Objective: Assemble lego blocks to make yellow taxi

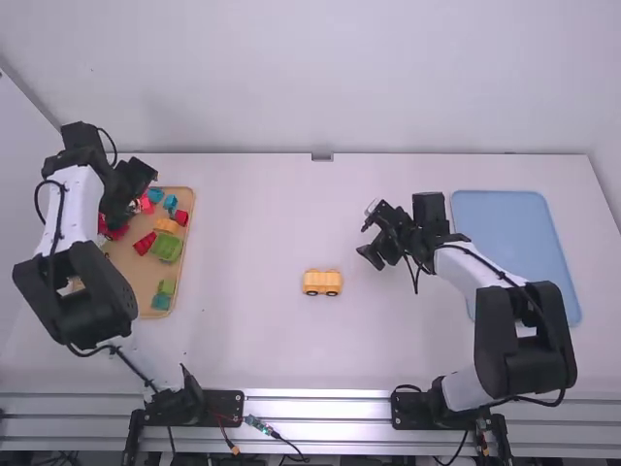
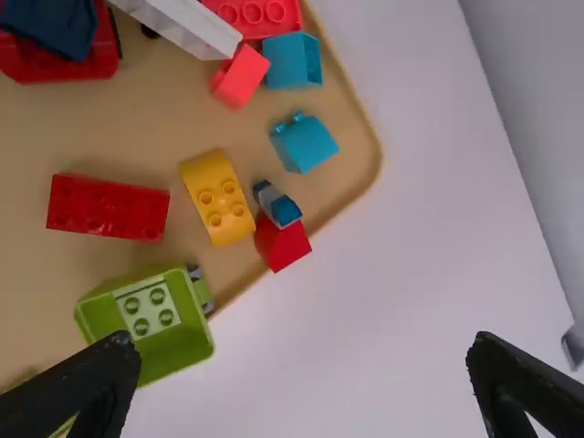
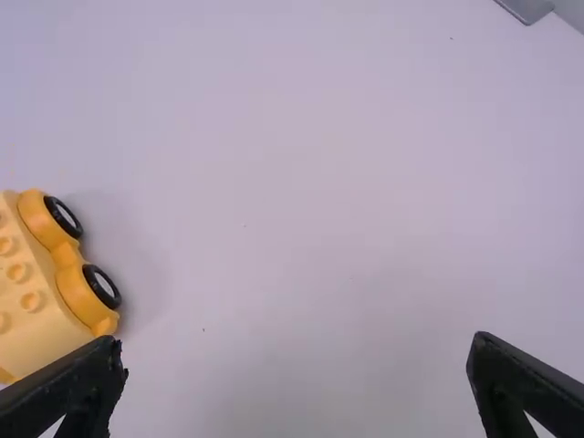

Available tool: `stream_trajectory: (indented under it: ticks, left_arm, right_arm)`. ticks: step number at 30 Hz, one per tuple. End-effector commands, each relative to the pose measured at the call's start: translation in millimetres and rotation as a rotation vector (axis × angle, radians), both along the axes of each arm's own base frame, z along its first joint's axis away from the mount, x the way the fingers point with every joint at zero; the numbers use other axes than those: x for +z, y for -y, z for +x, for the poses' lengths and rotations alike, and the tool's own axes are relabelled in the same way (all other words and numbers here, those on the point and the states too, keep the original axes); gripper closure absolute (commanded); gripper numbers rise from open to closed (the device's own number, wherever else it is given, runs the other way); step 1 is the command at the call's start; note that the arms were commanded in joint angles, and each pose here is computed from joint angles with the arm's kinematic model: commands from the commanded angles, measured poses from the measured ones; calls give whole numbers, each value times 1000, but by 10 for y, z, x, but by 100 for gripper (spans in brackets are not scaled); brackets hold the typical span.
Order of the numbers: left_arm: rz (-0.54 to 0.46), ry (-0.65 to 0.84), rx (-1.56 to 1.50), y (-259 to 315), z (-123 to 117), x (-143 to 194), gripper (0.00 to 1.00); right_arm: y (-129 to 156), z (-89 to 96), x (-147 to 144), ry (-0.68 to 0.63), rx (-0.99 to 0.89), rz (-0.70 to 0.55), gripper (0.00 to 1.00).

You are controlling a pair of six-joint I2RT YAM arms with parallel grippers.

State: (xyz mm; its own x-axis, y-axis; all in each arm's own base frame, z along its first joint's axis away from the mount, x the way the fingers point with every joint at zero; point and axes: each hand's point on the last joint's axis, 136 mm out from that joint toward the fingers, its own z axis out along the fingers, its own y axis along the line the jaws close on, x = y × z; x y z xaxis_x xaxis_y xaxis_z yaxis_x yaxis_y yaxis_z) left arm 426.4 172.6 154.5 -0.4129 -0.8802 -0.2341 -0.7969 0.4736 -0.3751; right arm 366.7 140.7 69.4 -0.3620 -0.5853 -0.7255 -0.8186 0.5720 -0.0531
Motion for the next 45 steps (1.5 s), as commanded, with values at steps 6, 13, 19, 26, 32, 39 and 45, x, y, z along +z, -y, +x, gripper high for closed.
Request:
stream_trajectory:
  ticks: [6, 13, 19, 26, 32, 39, 45]
  left_arm:
    - [-62, -97, 90, -93, 168, -451, 2]
    - [-126, -164, 97, -55, 279, -978, 7]
    - [-134, -187, 119, -56, 276, -1107, 17]
    - [-119, -200, 134, -60, 255, -1138, 20]
    - [-90, -230, 204, -139, 169, -1243, 30]
    - [-92, -241, 196, -93, 140, -1326, 30]
    - [-95, -249, 197, -74, 107, -1399, 32]
  right_arm:
    - [-10, 74, 204, 46, -4, 12, 1]
    - [-9, 71, 201, 43, -6, 12, 1]
    - [-10, 74, 204, 31, -22, 24, 1]
    - [-10, 72, 202, 30, -22, 24, 1]
    - [-8, 67, 197, 27, -22, 23, 1]
    - [-8, 67, 197, 27, -22, 23, 1]
    - [10, 76, 188, 28, -31, 13, 1]
